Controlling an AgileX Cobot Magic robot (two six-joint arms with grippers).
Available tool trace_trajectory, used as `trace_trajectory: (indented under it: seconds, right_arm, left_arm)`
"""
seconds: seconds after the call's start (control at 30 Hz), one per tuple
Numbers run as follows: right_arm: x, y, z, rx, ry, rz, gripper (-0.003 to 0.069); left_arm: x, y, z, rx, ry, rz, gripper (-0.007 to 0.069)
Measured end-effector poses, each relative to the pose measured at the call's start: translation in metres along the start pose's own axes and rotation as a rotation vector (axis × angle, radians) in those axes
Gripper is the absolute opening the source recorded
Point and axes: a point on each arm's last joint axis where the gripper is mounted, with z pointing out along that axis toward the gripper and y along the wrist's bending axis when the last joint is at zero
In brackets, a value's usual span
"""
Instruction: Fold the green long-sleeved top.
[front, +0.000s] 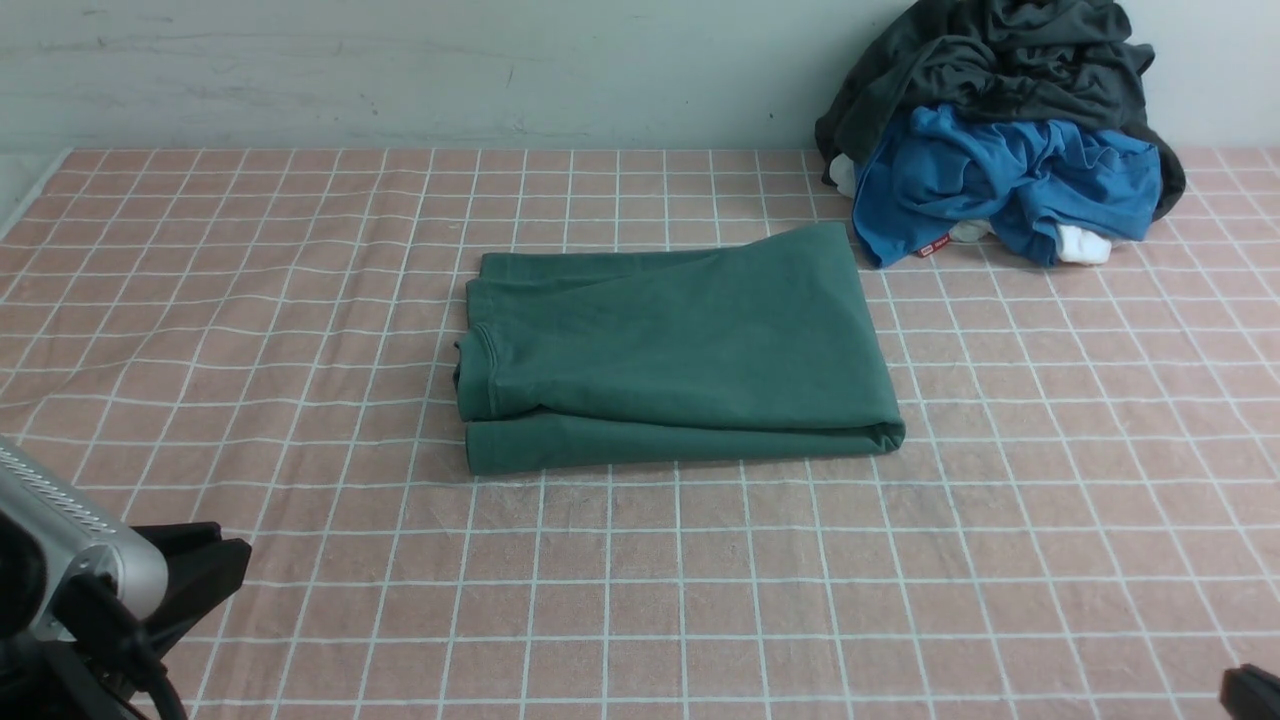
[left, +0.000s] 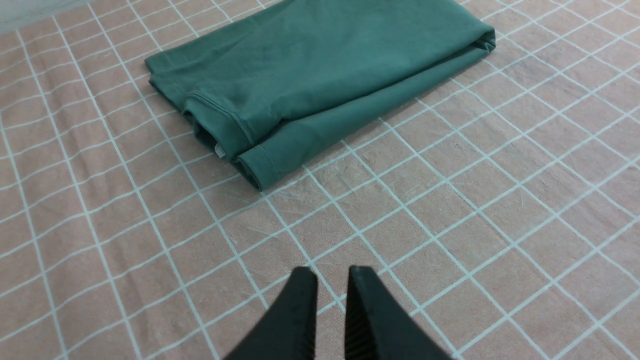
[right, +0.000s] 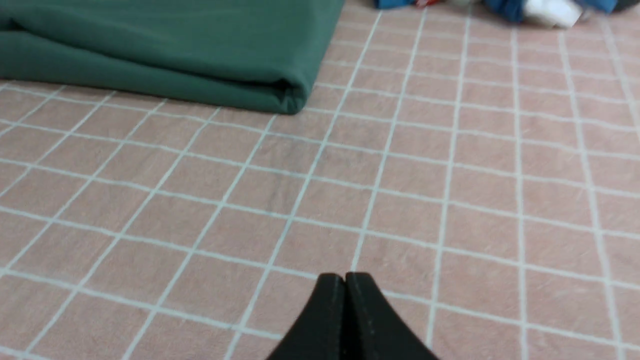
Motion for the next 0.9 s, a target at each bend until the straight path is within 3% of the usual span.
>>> trace_trajectory:
  seconds: [0.3,0.9]
  right_arm:
    - [0.002,-0.01,-0.021,0.184,-0.124,-0.006,-0.001]
    - [0.002,-0.012,-0.022,0.21,-0.118,0.003,-0.001]
  left_arm:
    - [0.0,0.0,0.0,0.0,-0.001,0.0,0.0079]
    - [0.0,0.0,0.0,-0.001,-0.002,0.0,0.0079]
